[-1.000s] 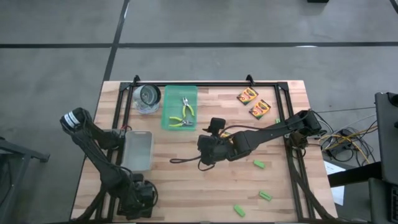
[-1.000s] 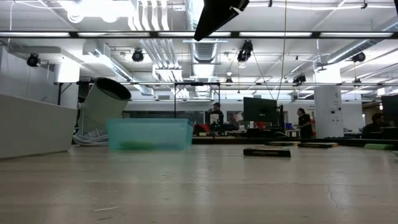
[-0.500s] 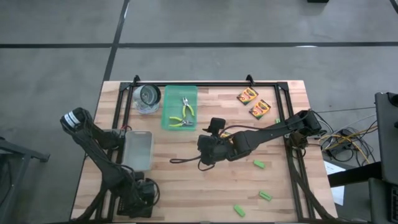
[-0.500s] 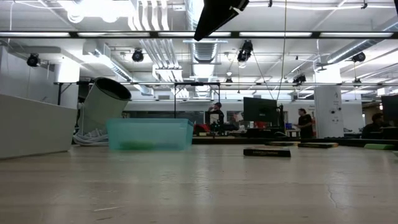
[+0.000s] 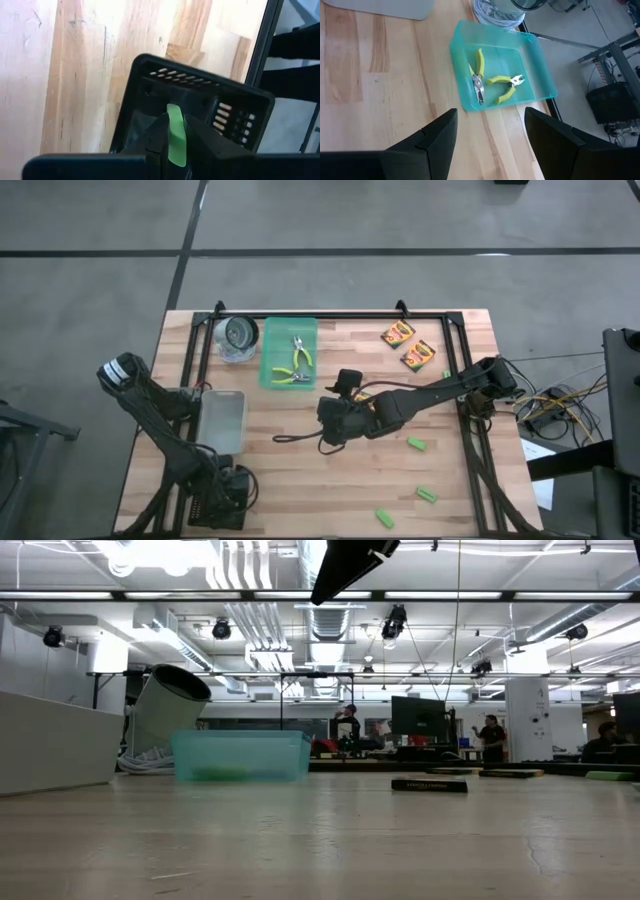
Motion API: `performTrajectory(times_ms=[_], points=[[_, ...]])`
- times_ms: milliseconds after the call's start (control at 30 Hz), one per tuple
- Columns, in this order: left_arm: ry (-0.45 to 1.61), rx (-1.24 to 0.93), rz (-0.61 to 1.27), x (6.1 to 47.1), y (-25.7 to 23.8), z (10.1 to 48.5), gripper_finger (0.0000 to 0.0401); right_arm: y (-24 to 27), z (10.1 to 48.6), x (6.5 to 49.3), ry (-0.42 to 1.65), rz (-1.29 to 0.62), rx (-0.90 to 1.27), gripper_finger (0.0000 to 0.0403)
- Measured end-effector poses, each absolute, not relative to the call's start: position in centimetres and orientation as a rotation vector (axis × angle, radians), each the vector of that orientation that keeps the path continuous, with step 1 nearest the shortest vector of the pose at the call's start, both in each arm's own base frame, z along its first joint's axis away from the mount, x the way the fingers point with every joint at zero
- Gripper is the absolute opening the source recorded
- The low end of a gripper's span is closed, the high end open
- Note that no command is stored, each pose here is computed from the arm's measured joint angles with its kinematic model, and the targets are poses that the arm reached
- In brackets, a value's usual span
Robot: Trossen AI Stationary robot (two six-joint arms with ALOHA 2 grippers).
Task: Pick & Place School Supplies
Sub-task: Put the green eraser into the black bin
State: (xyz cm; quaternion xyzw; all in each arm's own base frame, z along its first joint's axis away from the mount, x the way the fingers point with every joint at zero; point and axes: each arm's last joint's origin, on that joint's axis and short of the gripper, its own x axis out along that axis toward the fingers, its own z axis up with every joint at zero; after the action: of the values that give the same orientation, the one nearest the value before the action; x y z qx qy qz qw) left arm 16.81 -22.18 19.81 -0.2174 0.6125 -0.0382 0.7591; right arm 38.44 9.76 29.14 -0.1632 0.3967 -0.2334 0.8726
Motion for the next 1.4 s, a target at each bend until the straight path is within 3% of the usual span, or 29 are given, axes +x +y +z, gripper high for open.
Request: performTrajectory(times_ms=[600, 1400], points=[[1.226, -0.451, -0.074, 17.2, -22.3, 19.9, 0.0056, 9.8, 29.2, 38.4, 0.829, -0.485, -0.347, 0.0226], [1.257, -0.510, -0.066, 15.8, -22.7, 18.4, 0.0056, 9.8, 29.2, 38.5, 0.823, -0.485, -0.343, 0.0226]])
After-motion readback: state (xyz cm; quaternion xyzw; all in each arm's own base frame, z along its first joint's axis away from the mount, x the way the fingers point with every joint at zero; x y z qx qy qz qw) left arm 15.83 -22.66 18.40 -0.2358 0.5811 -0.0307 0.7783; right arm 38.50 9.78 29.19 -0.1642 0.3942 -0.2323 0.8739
